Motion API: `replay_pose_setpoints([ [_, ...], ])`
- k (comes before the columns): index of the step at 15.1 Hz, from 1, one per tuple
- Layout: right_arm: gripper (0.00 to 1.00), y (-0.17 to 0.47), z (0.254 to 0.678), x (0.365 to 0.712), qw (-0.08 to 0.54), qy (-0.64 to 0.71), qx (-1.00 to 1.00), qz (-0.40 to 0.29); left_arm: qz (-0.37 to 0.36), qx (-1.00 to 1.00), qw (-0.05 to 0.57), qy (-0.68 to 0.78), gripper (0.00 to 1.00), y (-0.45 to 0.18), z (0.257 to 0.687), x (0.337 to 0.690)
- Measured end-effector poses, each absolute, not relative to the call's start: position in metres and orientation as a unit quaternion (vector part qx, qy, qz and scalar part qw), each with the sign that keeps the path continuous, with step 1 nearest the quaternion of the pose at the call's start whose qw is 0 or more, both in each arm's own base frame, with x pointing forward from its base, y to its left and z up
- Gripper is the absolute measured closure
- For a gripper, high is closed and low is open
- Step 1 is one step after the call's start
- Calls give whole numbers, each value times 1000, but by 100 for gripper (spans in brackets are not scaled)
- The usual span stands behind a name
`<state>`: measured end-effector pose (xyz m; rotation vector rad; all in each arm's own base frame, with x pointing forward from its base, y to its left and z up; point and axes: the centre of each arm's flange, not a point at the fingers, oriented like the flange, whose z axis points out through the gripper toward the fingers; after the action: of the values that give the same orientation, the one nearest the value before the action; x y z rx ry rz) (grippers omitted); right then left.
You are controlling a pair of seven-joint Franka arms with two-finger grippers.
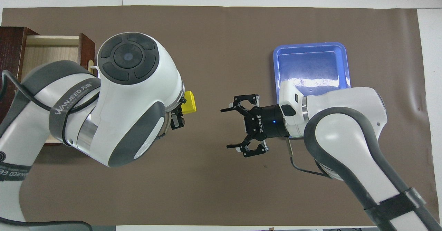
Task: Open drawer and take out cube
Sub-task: 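Close the right gripper on the cube held by the left gripper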
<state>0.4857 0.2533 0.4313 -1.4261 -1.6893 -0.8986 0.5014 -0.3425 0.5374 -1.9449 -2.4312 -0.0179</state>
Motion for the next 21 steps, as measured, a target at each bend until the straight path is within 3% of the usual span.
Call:
replay_pose_setpoints([
  [10,0,261,390,511,394,-635,-560,-357,-5,-628,11,-778,44,-349,532,497],
  [21,0,283,396,517,401,-634,-550,-368,-5,-628,2,-778,44,-353,525,493],
])
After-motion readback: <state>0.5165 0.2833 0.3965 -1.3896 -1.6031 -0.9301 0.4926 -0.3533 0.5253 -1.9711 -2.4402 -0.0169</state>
